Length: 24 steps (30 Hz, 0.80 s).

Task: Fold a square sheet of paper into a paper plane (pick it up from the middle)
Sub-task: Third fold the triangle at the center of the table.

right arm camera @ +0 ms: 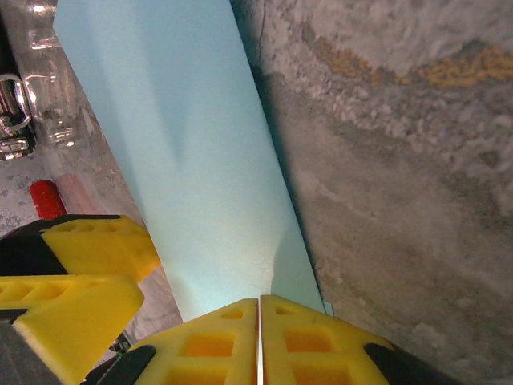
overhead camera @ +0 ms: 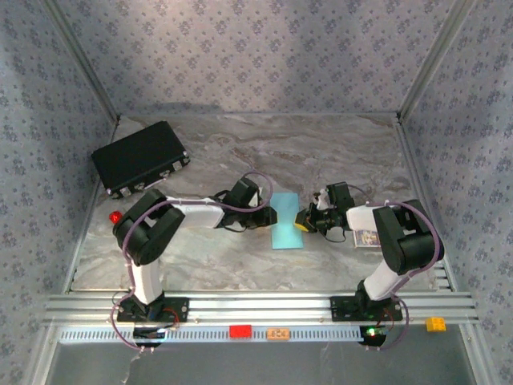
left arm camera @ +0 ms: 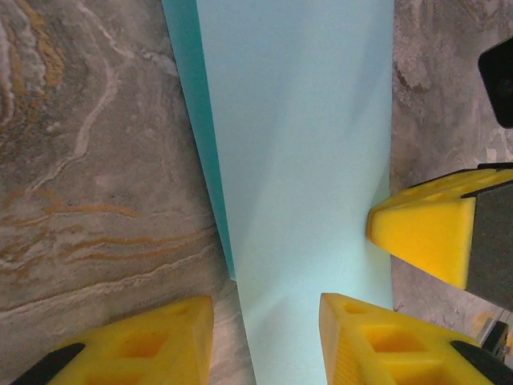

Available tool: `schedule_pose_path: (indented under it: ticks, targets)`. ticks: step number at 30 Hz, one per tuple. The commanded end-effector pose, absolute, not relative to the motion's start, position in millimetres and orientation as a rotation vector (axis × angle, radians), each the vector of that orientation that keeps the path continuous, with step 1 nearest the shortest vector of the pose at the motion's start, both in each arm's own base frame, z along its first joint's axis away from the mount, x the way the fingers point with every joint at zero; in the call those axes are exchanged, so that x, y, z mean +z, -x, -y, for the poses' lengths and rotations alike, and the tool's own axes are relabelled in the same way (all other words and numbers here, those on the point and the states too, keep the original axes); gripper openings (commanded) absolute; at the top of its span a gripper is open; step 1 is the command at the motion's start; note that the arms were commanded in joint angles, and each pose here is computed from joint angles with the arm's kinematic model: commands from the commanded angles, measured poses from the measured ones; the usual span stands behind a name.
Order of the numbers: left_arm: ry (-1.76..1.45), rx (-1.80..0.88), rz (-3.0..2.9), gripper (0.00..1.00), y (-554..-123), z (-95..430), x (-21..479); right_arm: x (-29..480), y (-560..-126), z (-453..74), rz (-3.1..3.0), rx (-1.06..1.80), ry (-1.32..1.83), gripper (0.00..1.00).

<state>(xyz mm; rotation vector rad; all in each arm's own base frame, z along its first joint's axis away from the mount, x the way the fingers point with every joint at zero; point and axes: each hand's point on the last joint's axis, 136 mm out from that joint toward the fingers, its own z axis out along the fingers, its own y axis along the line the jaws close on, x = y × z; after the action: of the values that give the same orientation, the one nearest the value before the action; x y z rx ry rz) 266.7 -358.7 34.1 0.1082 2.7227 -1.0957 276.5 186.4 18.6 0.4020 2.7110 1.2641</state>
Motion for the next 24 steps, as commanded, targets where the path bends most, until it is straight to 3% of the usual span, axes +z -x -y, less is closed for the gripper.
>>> schedule_pose_path:
  ticks: [1, 24]
  targets:
    - [-0.132, -1.135, -2.731, 0.38, -264.2, 369.9, 35.5, -9.8, -260.8, -172.3, -2.805, 1.160, -0.535, 0.11]
    - [-0.029, -1.162, -2.713, 0.30, -261.8, 372.0, 37.0, -8.5, -262.4, -172.4, -2.795, 1.160, -0.544, 0.11]
